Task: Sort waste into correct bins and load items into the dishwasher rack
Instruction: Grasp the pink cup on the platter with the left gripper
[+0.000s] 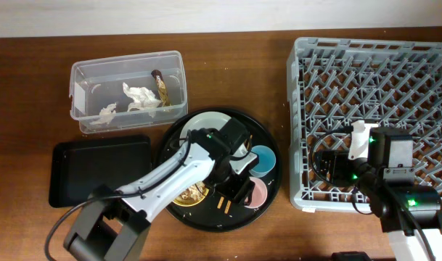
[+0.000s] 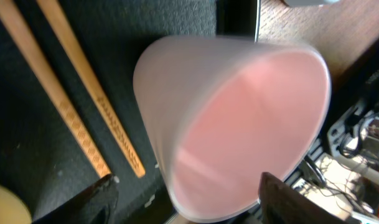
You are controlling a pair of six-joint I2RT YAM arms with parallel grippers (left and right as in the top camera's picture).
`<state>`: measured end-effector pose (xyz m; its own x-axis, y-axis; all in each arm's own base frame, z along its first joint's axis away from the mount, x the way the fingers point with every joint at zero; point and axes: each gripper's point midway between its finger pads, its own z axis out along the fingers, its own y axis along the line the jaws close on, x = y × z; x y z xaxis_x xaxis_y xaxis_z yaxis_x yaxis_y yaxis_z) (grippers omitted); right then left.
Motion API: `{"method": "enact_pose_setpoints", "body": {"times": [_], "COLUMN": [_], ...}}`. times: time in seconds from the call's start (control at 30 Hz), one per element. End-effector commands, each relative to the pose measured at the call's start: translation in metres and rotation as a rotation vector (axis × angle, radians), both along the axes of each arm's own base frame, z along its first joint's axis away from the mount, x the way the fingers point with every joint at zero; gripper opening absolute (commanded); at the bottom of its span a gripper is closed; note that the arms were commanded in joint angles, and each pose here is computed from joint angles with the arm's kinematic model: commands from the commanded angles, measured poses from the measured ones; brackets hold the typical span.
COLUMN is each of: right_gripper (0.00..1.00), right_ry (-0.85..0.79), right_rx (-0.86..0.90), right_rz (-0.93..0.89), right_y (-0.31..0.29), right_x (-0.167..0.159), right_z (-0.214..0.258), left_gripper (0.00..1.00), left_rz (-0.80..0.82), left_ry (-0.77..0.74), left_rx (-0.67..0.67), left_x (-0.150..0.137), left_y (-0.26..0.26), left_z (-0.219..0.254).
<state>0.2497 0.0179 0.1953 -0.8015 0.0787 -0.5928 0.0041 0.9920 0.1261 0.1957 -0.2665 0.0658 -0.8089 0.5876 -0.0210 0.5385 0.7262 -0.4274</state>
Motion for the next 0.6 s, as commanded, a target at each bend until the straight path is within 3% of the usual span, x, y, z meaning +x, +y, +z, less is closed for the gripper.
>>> {"method": "enact_pose_setpoints", "body": {"times": [0.0,0.13,0.23,0.33,0.43,0.57], "right_gripper": [0.98,0.98,0.98,0.98,0.98,0.98], "right_ry": [-0.015,-0.015,-0.015,-0.015,-0.015,-0.016], "right_rx": [0.01,0.01,0.01,0.01,0.01,0.004], "right_rz": [0.001,0.001,0.0,0.001,0.001,-0.004], "right_y": [0.002,0.002,0.002,0.002,0.002,0.001], "right_x": [0.002,0.002,0.002,0.002,0.002,0.002], "right_z": [0.007,0.007,0.007,0.007,0.007,0.007], "left_gripper": [0.53,0.46,0.15,0.01,0.0,0.0], "left_rz": [0.03,0.071,0.071,0.071,0.075,0.183], "left_ry": [-0.041,-0.089,-0.089,-0.088,-0.086,-0.191], "left_rx": [-0.006,0.003,0.003,0.004,0.006,-0.08], "left_x": [0.005,0.017,0.017,0.017,0.016,0.04], "left_y": [-0.001,-0.003,-0.003,-0.003,0.0,0.026], "left_z": [-0.005,-0.007,-0.007,-0.006,-0.003,0.05]}}
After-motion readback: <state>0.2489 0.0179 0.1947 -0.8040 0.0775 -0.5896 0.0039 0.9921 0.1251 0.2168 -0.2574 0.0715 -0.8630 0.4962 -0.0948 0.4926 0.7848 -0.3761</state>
